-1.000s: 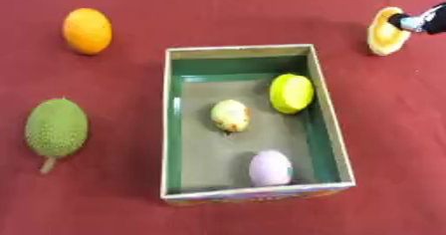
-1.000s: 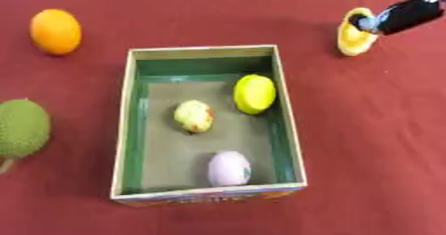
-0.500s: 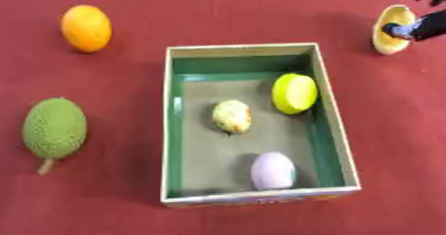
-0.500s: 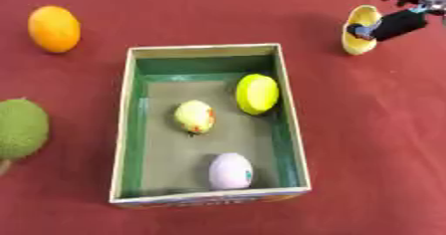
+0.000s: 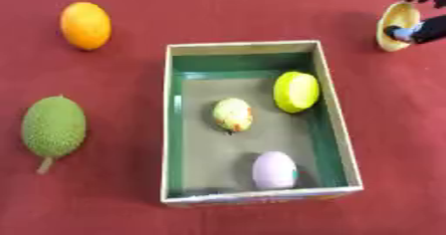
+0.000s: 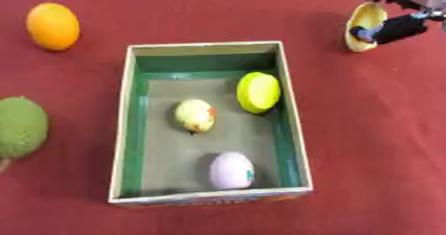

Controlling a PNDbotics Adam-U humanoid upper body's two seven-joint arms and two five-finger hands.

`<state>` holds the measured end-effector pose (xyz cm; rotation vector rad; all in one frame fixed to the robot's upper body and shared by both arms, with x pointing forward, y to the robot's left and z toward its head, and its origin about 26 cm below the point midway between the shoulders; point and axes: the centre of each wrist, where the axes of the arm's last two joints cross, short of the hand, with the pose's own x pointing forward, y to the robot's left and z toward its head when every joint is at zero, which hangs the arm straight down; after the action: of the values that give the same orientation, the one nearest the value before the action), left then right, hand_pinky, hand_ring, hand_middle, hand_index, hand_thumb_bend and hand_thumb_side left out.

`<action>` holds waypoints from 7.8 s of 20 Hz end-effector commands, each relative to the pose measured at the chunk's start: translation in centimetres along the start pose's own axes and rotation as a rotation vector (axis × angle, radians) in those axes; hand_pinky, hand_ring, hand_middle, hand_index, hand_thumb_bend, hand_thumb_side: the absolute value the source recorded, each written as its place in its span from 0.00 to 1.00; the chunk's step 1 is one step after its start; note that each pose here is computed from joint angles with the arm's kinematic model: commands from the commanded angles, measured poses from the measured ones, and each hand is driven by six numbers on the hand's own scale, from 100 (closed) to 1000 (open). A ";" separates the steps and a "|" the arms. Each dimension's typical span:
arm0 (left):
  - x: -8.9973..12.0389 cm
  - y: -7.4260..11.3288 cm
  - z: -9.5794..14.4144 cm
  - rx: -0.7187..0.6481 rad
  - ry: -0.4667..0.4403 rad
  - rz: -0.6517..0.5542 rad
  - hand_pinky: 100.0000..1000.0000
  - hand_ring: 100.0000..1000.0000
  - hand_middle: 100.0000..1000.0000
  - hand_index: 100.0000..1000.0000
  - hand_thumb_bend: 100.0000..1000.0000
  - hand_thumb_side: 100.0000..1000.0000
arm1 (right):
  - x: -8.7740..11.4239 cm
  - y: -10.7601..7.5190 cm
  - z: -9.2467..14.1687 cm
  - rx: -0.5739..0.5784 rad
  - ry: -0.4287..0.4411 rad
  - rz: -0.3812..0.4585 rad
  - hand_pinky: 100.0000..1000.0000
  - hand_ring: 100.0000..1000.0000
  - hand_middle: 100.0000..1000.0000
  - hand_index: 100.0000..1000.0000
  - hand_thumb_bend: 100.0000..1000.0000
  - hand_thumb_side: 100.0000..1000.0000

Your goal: Pick up objects on the table and place them in the box.

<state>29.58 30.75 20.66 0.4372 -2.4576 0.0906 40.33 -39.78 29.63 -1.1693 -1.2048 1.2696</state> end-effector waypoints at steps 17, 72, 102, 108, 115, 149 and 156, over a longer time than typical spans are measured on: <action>0.8 0.4 -0.7 -0.002 -0.037 -0.007 0.72 0.55 0.53 0.78 0.00 0.46 | -1.6 -0.9 0.5 0.008 0.102 0.060 0.79 0.89 0.86 0.93 0.37 0.59; 0.7 0.4 -0.6 0.002 -0.035 0.001 0.72 0.55 0.53 0.78 0.00 0.47 | -0.2 -0.6 0.5 0.003 0.061 0.112 0.87 0.92 0.87 0.98 0.40 0.54; 0.9 0.1 -0.8 -0.010 -0.037 0.026 0.72 0.55 0.53 0.78 0.00 0.49 | 0.2 0.0 -1.4 -0.234 0.112 0.227 0.80 0.85 0.79 0.88 0.37 0.65; 0.9 0.1 -0.9 -0.012 -0.038 0.026 0.72 0.56 0.53 0.78 0.00 0.49 | -0.2 -0.4 -1.0 -0.232 0.131 0.201 0.80 0.85 0.79 0.87 0.26 0.58; 0.9 0.1 -0.9 -0.016 -0.039 0.025 0.73 0.56 0.53 0.78 0.00 0.50 | -1.0 -0.7 -0.5 -0.198 0.157 0.173 0.80 0.85 0.79 0.87 0.20 0.54; 0.9 0.0 -1.0 -0.031 -0.039 0.050 0.73 0.56 0.54 0.78 0.00 0.51 | -0.2 -0.7 0.3 -0.564 0.039 0.447 0.60 0.65 0.62 0.51 0.38 0.64; 0.9 0.1 -0.9 -0.030 -0.039 0.049 0.73 0.56 0.54 0.78 0.00 0.50 | 1.7 -1.4 1.0 -0.561 -0.043 0.414 0.59 0.64 0.63 0.59 0.27 0.59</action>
<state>29.73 30.57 21.08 0.3646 -2.4735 0.0842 40.16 -37.68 29.14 -1.8398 -1.4470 1.2953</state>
